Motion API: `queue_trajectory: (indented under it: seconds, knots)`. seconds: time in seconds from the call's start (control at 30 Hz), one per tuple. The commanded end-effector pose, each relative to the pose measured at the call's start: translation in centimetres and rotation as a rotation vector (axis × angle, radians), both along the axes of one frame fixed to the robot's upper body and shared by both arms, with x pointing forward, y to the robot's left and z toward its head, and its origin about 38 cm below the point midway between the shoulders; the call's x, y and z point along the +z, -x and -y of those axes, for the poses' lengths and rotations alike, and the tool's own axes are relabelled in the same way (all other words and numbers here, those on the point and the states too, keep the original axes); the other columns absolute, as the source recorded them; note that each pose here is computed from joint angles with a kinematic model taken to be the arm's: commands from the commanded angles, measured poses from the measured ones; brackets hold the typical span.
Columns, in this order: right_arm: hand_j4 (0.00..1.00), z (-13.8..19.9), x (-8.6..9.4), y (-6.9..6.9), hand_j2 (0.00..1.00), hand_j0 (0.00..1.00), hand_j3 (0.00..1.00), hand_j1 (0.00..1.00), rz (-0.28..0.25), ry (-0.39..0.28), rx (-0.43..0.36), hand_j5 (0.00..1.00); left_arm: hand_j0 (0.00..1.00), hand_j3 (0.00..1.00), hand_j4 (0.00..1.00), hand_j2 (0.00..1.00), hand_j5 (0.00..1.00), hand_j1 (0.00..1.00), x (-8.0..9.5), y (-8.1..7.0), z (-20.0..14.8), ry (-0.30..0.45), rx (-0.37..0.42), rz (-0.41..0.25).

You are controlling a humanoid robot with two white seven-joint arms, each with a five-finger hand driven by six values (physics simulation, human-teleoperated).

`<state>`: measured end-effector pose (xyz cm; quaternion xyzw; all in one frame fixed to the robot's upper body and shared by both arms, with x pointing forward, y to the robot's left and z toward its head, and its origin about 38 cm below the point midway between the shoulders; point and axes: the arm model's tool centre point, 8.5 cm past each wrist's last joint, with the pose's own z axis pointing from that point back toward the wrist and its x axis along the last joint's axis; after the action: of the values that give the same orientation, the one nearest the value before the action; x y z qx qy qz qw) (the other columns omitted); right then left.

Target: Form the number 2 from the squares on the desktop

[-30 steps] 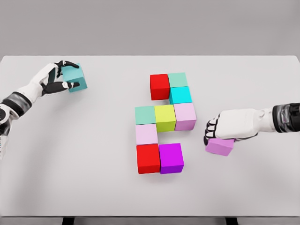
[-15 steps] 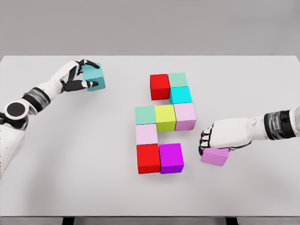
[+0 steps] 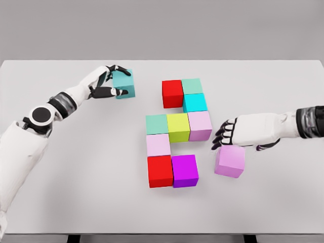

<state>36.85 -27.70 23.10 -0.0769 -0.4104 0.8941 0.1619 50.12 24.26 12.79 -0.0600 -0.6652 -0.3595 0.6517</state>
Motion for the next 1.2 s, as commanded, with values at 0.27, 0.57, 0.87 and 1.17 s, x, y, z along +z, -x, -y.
queue_trajectory:
  seconds: [0.27,0.57,0.87,1.17]
  knots:
    - [1.00,8.7,5.9,-1.1,1.00,1.00,1.00,1.00,0.120,0.049,-0.234,1.00,0.55,0.55,0.55,0.55,0.55,0.55,-1.2,0.8,3.6,0.017,-0.068,-0.022]
    - [1.00,12.3,3.8,1.4,1.00,1.00,1.00,1.00,0.016,0.119,-0.309,1.00,0.55,0.55,0.55,0.55,0.55,0.55,-1.6,0.6,5.6,0.053,-0.064,-0.056]
    - [1.00,13.3,3.1,2.0,1.00,1.00,1.00,1.00,-0.008,0.148,-0.328,1.00,0.55,0.55,0.55,0.55,0.55,0.55,-1.8,0.7,5.6,0.051,-0.062,-0.060]
    - [1.00,11.0,0.8,2.4,1.00,1.00,1.00,1.00,-0.064,0.131,-0.263,1.00,0.55,0.55,0.55,0.55,0.55,0.55,-1.8,0.7,6.5,0.062,-0.072,-0.063]
